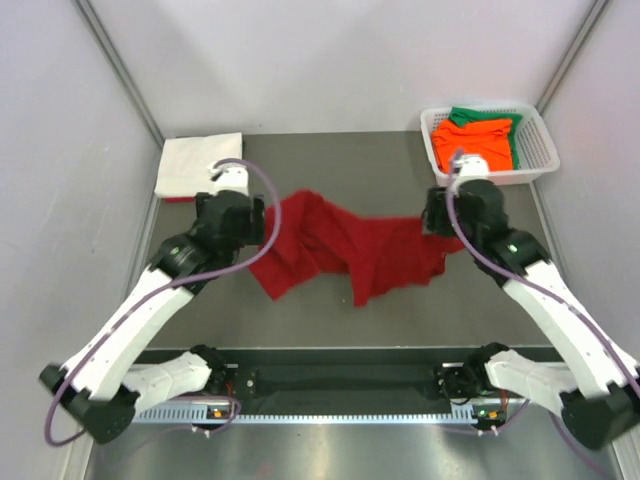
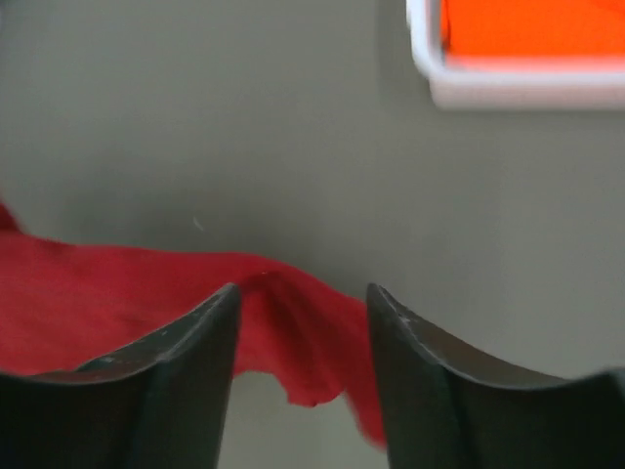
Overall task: Fold and stack the t-shirts
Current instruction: Flatten the tshirt out
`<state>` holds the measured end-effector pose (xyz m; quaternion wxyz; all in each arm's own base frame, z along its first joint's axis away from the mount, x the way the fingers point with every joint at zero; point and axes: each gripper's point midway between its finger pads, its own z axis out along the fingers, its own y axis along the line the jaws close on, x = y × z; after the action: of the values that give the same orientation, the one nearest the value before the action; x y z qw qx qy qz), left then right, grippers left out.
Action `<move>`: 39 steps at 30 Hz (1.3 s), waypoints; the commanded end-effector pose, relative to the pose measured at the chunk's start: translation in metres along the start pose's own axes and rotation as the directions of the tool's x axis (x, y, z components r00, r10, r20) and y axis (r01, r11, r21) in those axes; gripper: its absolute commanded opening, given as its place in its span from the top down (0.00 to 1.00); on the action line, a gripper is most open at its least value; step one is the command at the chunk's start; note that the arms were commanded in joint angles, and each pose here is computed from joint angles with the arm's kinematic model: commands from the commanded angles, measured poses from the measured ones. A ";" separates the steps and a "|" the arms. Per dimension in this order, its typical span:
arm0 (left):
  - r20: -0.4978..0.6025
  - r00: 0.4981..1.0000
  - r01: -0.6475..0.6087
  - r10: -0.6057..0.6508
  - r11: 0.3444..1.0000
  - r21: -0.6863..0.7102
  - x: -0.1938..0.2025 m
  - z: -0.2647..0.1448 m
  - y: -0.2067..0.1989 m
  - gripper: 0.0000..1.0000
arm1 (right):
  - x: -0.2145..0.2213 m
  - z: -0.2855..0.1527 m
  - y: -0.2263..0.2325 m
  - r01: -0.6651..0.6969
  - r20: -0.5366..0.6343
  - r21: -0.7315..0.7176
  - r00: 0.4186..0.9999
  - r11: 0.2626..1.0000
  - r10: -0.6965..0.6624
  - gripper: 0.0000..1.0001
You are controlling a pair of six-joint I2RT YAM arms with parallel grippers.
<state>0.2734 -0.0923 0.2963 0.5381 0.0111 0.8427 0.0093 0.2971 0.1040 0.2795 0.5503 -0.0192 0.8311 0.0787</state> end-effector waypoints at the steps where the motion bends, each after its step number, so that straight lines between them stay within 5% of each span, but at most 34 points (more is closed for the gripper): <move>1: -0.162 0.983 -0.119 0.085 0.971 -0.209 0.042 0.023 0.027 0.18 | 0.057 0.025 -0.007 0.058 -0.245 0.031 0.968 0.998 -0.049 0.35; 6: -0.190 0.981 -0.049 0.043 0.998 -0.026 0.049 0.029 -0.011 0.21 | 0.087 0.032 0.026 0.049 -0.334 -0.129 0.938 0.990 -0.090 0.26; 8: -0.213 0.977 0.002 0.012 0.998 0.066 0.065 0.029 -0.028 0.31 | 0.101 0.026 0.053 0.025 -0.351 -0.204 0.931 0.979 -0.097 0.26; 12: -0.340 0.939 0.173 -0.045 0.918 0.356 0.104 0.020 -0.091 0.41 | 0.162 0.014 0.096 -0.042 -0.442 -0.280 0.892 0.959 -0.090 0.32; 17: -0.488 0.866 0.318 -0.107 0.872 0.373 0.153 0.033 -0.123 0.42 | 0.225 0.001 0.148 -0.108 -0.514 -0.330 0.854 0.938 -0.082 0.38; 29: -0.571 0.817 0.260 -0.078 0.934 0.245 0.202 0.079 -0.131 0.42 | 0.273 0.012 0.168 0.080 -0.527 -0.230 0.828 0.970 -0.193 0.38; 32: -0.591 0.803 0.251 -0.079 0.944 0.215 0.216 0.086 -0.129 0.49 | 0.273 0.016 0.160 0.091 -0.511 -0.193 0.840 0.977 -0.179 0.46; 36: -0.581 0.810 0.227 -0.080 0.956 0.184 0.225 0.094 -0.123 0.63 | 0.267 0.021 0.146 0.121 -0.480 -0.132 0.861 0.984 -0.170 0.68; 39: -0.568 0.820 0.182 -0.065 0.971 0.153 0.221 0.100 -0.116 0.86 | 0.251 0.023 0.131 0.142 -0.448 -0.080 0.879 0.987 -0.163 0.88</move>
<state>0.2481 -0.2008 0.0390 0.2226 0.0095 0.9672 -0.1220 0.1839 0.2592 0.0292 0.2922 -0.1474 0.9428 0.0639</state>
